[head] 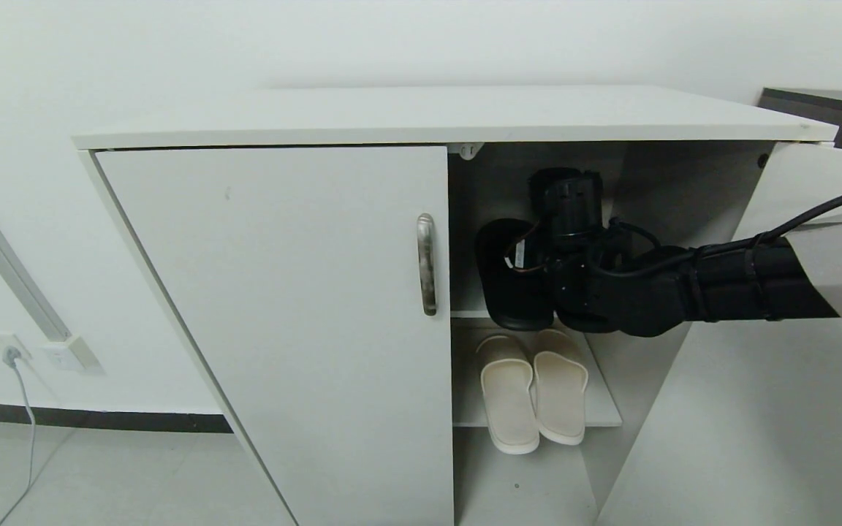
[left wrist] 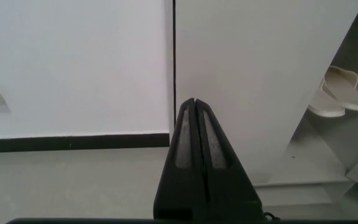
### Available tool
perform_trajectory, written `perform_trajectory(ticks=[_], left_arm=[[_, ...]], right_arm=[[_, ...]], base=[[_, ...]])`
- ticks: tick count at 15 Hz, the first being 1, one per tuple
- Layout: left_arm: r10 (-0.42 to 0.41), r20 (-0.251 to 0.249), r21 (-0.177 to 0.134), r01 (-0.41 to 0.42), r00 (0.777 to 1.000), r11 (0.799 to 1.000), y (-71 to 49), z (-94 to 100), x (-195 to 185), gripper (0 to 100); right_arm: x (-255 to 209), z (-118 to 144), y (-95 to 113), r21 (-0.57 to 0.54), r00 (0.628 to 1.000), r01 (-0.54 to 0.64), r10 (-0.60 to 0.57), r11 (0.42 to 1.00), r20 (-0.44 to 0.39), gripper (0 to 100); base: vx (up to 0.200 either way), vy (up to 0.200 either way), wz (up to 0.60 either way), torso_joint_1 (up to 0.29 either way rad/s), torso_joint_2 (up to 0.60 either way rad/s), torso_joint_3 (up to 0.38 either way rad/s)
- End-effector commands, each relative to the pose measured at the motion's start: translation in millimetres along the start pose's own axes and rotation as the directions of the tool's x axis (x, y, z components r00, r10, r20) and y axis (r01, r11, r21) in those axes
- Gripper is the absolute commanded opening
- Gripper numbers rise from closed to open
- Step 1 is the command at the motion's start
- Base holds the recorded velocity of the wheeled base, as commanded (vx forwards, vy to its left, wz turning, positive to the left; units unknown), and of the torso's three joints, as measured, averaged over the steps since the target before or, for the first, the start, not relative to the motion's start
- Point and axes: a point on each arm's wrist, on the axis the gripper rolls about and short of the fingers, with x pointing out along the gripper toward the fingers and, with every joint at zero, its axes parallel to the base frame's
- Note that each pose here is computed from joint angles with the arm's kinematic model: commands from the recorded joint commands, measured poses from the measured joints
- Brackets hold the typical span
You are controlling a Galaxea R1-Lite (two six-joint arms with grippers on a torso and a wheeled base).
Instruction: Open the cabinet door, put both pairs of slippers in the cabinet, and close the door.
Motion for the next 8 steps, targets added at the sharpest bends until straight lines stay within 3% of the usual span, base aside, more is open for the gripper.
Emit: perform_trajectory(ticks=[1,3,4,8], left_arm=[[0.0,-0.001,0.0,0.0,1.0,1.0,0.0,0.0,0,0],[0.0,-0.001,0.0,0.0,1.0,1.0,0.0,0.0,0,0],[0.0,-0.001,0.0,0.0,1.0,1.0,0.0,0.0,0,0],[0.0,-0.001,0.0,0.0,1.0,1.0,0.0,0.0,0,0]], right_arm=[[1,-1,0,-0.002,1.0,0.001,-0.001,1.0,-0.003,0],[1,-1,0,-0.002,1.0,0.001,-0.001,1.0,-0.003,0],[1,-2,0,-0.003,1.0,0.002,-0.002,1.0,-0.004,100],[-17,3,-2,-0.006,1.0,-0.016,0.016,1.0,-0.005,100]], base=[[0.0,0.0,0.0,0.0,0.0,0.0],[0.0,0.0,0.0,0.0,0.0,0.0],[0.0,0.0,0.0,0.0,0.0,0.0],[0.0,0.0,0.0,0.0,0.0,0.0]])
